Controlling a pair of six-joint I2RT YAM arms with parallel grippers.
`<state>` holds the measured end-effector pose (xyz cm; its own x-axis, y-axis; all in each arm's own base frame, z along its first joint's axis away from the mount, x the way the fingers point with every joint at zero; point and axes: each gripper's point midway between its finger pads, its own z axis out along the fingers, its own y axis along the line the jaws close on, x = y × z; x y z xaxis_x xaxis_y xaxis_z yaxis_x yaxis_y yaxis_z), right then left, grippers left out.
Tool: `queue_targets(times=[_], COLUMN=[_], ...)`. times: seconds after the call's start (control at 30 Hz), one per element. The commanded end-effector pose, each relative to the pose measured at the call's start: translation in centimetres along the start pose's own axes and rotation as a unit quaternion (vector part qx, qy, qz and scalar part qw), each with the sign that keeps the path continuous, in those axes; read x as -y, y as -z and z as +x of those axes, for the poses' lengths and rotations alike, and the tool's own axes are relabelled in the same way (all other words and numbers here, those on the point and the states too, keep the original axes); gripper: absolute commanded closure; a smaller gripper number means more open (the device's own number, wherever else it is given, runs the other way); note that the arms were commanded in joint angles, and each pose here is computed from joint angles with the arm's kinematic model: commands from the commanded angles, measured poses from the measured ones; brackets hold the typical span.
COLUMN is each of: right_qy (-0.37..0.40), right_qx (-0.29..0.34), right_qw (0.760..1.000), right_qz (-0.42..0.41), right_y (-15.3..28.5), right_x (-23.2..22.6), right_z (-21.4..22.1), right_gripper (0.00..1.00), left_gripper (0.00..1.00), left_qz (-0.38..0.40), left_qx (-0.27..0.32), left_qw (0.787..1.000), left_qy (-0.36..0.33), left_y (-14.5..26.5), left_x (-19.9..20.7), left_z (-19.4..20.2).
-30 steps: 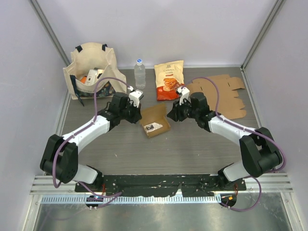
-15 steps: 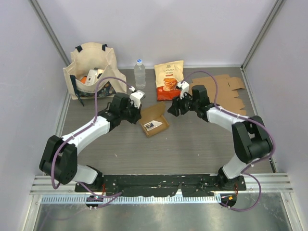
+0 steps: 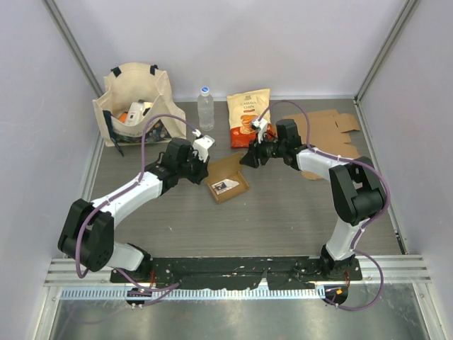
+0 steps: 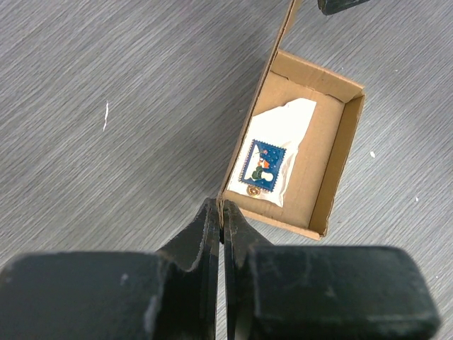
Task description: Fold the paper box
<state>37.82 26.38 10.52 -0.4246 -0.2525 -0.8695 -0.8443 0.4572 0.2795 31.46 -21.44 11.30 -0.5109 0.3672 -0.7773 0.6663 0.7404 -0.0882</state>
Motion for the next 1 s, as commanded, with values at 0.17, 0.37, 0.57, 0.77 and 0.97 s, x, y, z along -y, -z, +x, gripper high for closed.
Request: queue_targets(times=[0.17,0.37,0.57,0.77,0.97], right_qy=[0.03,0.035,0.045,0.056,0.052], right_qx=[0.026,0.025,0.031,0.027,0.023], right_qw=[0.998,0.998,0.998,0.998,0.998], right_qz=[-0.04,-0.052,-0.025,0.01,-0.009], right_y=[-0.8,-1.4,-1.7,-1.5,-1.5], right_x=[-0.9,-1.7,-0.9,0.7,0.0], right_z=[-1.9,-1.6,-1.8,-2.0,-1.8], right_gripper=[0.67,0.74,0.6,0.5,0.66], left_gripper=[0.94,0.94,0.94,0.93,0.94], left_qz=[0.009,0.013,0.013,0.014,0.014], left_qx=[0.017,0.014,0.013,0.011,0.01], left_qw=[1.0,1.0,1.0,1.0,1.0], left_qy=[-0.015,-0.013,-0.014,-0.016,-0.015], left_y=[-0.1,-0.2,-0.3,-0.2,-0.3], left_x=[0.3,0.4,0.4,0.4,0.4], left_z=[-0.7,-0.6,-0.6,-0.4,-0.4])
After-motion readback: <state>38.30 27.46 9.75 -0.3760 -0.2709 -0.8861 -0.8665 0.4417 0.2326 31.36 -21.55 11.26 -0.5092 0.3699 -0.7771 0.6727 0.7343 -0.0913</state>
